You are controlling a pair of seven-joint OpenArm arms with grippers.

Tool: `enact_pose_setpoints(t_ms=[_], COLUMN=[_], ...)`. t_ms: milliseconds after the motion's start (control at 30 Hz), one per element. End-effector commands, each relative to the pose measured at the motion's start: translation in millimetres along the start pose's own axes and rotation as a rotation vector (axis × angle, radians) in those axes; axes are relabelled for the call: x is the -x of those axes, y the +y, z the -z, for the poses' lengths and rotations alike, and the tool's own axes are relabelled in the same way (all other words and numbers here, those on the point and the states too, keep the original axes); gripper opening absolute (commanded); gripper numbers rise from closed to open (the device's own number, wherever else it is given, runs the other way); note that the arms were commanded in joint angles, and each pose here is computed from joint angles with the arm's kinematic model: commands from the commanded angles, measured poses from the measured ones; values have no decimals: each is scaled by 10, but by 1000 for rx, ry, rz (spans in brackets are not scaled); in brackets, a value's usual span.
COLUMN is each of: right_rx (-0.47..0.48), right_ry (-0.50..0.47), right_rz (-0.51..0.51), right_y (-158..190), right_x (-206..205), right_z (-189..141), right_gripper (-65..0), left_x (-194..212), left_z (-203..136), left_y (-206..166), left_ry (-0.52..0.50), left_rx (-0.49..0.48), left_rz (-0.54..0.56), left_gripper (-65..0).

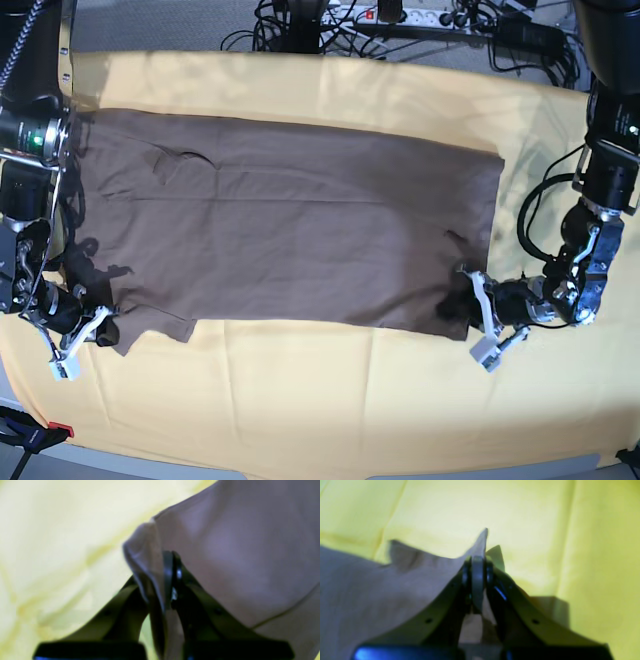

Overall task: Fold the T-shirt properly
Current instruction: 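Fold the hem over toward the collar with both grippers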

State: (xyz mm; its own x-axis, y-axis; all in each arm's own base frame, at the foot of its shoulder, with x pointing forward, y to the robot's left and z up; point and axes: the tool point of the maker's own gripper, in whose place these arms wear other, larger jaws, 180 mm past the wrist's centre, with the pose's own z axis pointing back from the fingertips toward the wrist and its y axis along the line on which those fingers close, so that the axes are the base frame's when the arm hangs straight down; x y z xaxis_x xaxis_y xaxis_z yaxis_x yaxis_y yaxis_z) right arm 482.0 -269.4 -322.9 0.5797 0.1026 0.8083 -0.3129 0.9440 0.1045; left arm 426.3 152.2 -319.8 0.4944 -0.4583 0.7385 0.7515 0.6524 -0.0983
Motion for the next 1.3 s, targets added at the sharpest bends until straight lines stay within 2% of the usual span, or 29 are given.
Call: enact_pose_setpoints(t_ms=[0, 233, 467, 667, 833, 967, 1100, 1267], right_rx=[15, 24, -5, 3, 19, -29, -46, -61], right_ry=[-70, -34, 14, 79, 111, 137, 171, 188], right_rz=[-41, -230, -244, -242, -245, -185, -164, -149], right_y=[-81, 20, 57, -10, -87, -2, 24, 50], right_x=[-308, -147, 38, 216, 251, 307, 366, 399], right_z=[-120, -342, -618, -692, -753, -761, -775, -782], right_gripper=[-650, -650, -650, -650, -650, -650, -650, -650], left_x=[-255, -179, 123, 479, 581, 613, 680, 808], left_z=[-84, -189, -399, -512, -642, -669, -708, -746], left_y=[-18, -480, -768, -927, -832, -904, -1032, -1053], left_ry=[-64, -48, 11, 105, 150, 152, 196, 270], left_rx=[7, 79, 121, 168, 143, 181, 250, 266], left_rz=[35, 169, 241, 204, 206, 153, 83, 76], left_gripper=[-650, -650, -650, -650, -650, -650, -650, -650])
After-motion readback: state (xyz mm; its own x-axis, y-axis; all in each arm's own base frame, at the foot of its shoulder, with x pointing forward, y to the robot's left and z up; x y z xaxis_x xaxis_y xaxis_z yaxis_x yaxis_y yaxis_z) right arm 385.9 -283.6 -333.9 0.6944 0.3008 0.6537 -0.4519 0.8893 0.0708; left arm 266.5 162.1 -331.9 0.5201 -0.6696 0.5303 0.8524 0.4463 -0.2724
